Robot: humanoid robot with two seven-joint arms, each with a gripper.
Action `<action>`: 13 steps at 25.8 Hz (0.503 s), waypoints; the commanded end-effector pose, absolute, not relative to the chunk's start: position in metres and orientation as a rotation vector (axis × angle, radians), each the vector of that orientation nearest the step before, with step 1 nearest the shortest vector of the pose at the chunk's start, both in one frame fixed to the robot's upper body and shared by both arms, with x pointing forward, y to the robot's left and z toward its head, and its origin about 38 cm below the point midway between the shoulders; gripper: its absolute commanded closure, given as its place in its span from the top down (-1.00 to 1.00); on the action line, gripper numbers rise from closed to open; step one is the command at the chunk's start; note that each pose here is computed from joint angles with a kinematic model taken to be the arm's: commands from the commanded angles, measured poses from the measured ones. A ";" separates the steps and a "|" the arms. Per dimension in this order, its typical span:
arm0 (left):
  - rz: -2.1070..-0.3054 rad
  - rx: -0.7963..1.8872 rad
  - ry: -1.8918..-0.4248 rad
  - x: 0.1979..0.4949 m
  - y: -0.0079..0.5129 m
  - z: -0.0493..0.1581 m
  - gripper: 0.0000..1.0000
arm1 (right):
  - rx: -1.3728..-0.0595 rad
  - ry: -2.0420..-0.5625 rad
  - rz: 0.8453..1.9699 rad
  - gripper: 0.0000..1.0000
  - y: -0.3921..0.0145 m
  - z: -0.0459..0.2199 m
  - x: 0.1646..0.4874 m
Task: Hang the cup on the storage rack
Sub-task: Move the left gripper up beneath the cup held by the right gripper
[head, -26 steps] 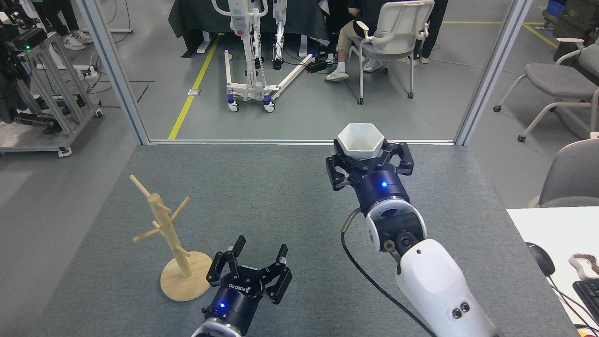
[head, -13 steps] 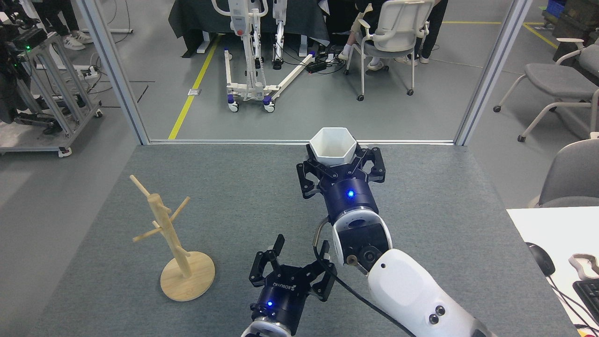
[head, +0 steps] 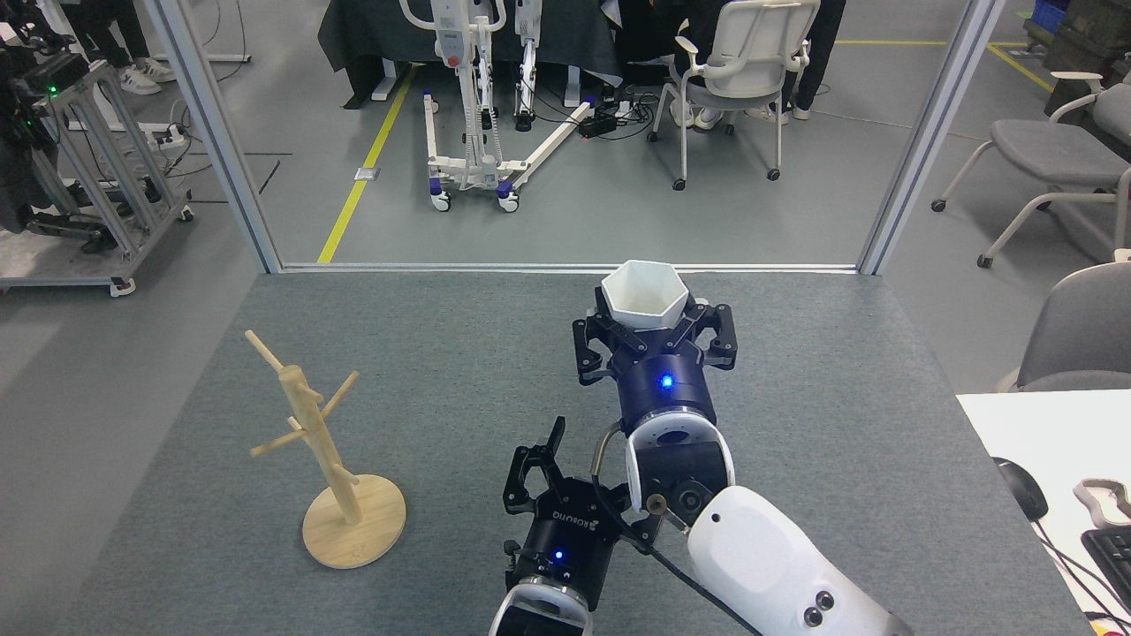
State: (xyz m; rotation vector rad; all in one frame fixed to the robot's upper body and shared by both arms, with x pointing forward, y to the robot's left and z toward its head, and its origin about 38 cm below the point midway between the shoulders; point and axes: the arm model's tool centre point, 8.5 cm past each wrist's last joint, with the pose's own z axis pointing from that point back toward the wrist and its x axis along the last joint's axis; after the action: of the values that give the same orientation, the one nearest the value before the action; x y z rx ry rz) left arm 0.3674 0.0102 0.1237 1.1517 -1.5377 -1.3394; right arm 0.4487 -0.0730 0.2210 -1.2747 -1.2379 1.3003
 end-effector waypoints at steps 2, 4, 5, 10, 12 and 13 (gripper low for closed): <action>-1.402 1.156 -1.538 0.377 0.000 0.126 0.94 | -1.273 -1.236 1.299 -1.00 -0.073 0.221 0.448; -1.398 1.168 -1.549 0.380 0.000 0.131 0.94 | -1.272 -1.238 1.300 -1.00 -0.072 0.220 0.448; -1.395 1.171 -1.551 0.382 0.000 0.133 0.94 | -1.268 -1.241 1.306 -1.00 -0.069 0.220 0.447; -1.392 1.153 -1.557 0.386 0.001 0.133 0.95 | -1.275 -1.241 1.322 -1.00 -0.065 0.216 0.443; -1.392 1.153 -1.555 0.386 0.002 0.133 0.95 | -1.270 -1.239 1.324 -1.00 -0.064 0.214 0.443; -1.393 1.148 -1.552 0.386 0.002 0.132 0.95 | -1.270 -1.239 1.324 -1.00 -0.064 0.214 0.443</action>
State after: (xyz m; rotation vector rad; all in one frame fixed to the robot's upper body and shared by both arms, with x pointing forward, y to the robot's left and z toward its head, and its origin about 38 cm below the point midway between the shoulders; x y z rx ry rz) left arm 0.3852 0.0015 0.1324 1.1540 -1.5529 -1.3922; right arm 0.4437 -0.0652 0.2155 -1.2718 -1.2396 1.3211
